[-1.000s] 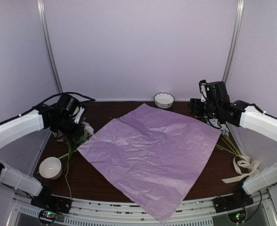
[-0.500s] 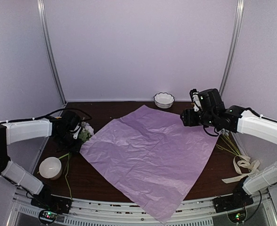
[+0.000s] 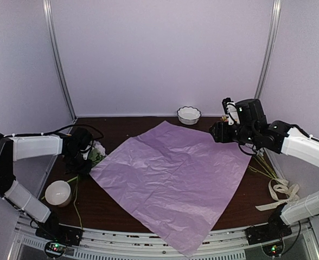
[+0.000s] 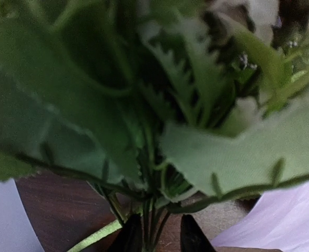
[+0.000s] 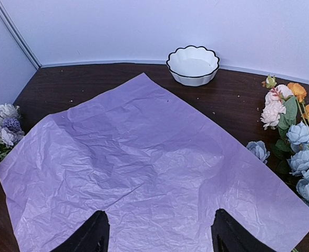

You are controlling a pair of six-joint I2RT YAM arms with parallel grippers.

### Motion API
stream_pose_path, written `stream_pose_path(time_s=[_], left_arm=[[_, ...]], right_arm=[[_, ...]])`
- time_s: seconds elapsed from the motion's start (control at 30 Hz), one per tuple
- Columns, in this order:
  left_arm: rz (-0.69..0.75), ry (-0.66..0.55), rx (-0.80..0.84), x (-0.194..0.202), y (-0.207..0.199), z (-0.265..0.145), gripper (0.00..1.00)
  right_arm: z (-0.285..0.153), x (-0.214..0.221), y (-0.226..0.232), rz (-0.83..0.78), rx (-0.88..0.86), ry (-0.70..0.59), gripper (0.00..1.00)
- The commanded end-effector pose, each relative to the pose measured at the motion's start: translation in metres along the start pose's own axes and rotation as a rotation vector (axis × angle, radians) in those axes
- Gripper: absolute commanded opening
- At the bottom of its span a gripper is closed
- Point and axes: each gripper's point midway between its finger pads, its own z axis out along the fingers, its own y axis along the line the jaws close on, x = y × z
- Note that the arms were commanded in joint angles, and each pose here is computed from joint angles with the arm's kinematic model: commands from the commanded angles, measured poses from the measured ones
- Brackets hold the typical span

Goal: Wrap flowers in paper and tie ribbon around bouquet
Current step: Pick up the fake flower from the corner of the board.

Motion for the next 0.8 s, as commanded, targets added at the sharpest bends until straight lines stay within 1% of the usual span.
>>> stream_pose_path(time_s=[0.0,0.1,0.3,0.43,0.47,0.53,0.63,0.77], left_arm=[[-0.032,-0.066,-0.062,-0.017,0.016,-0.018,0.33],[-0.036,-0.083,-0.058,-0.020,0.017,-0.024,0.38],[-0.043,-0.066,-0.046,-0.021,0.019,-0.014,0.41],[-0.046,-0.038,0.027,-0.022,0.006,0.002,0.39],[-0.044,-0.030,0.026,-0.021,0.005,0.006,0.36],[-0.033,-0.012,0.029,-0.020,0.003,0.011,0.27],[-0.040,-0.031,0.044,-0.022,0.002,0.005,0.01],[-0.057,-0.103,-0.009,-0.034,0.018,-0.022,0.00]], right_arm=[[-0.011,-0.014,0.008,-0.008,-0.029,-0.027,0.68],[-0.009,-0.014,0.009,-0.013,-0.032,-0.021,0.68],[-0.006,-0.013,0.010,-0.025,-0.035,-0.010,0.67],[-0.006,-0.012,0.009,-0.033,-0.031,-0.004,0.67],[-0.007,-0.011,0.009,-0.035,-0.030,-0.003,0.67],[-0.008,-0.011,0.008,-0.039,-0.027,-0.002,0.67],[-0.010,-0.012,0.007,-0.042,-0.021,-0.005,0.67],[-0.012,-0.014,0.007,-0.036,-0.023,-0.015,0.67]])
